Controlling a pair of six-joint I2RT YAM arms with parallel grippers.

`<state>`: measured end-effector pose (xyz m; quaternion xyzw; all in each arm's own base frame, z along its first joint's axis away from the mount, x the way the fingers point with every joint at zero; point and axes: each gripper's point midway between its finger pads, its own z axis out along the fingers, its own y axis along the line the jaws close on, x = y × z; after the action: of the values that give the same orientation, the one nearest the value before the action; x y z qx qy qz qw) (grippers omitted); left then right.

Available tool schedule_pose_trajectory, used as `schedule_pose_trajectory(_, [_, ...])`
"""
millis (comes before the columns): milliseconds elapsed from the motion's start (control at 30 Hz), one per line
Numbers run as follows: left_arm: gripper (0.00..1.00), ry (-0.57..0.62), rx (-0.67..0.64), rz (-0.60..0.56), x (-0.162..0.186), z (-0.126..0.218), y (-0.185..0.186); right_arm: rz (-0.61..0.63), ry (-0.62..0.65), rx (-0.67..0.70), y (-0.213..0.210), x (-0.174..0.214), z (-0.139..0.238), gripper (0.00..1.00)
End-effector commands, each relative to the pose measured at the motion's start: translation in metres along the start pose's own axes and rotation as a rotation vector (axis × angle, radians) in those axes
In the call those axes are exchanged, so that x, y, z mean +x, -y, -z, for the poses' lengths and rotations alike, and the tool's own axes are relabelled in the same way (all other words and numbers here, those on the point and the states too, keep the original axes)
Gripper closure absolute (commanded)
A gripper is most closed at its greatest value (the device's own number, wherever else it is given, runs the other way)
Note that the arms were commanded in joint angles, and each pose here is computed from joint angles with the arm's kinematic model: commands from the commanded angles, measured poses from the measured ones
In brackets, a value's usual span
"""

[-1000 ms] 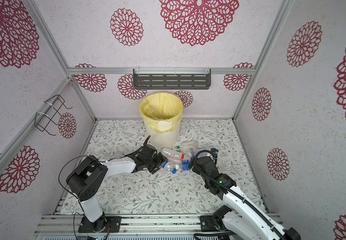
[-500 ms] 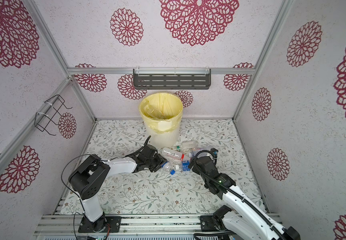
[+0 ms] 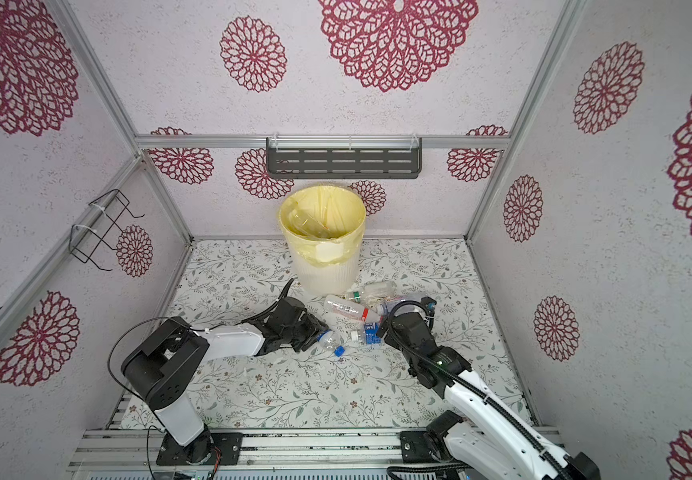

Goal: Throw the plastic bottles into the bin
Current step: 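Lower the left gripper onto the blue-label clear water bottle and close it, then lift the blue-label bottle with the left gripper and carry it over the bin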

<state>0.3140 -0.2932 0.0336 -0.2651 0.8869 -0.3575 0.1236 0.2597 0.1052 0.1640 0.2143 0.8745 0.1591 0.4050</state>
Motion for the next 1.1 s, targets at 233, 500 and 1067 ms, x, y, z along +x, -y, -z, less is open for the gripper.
schedule_pose_trajectory(233, [0.49,0.060,-0.057,0.036,-0.013,0.028,-0.037,-0.043,0.033,0.003,-0.004,-0.010,0.001,0.01])
schedule_pose_trajectory(500, [0.49,0.134,-0.020,0.029,-0.028,0.058,-0.036,-0.057,0.031,0.009,0.002,-0.006,0.001,0.01])
schedule_pose_trajectory(1067, [0.49,0.297,0.069,-0.043,-0.075,0.145,-0.005,-0.067,0.047,0.047,0.016,-0.004,0.003,0.01])
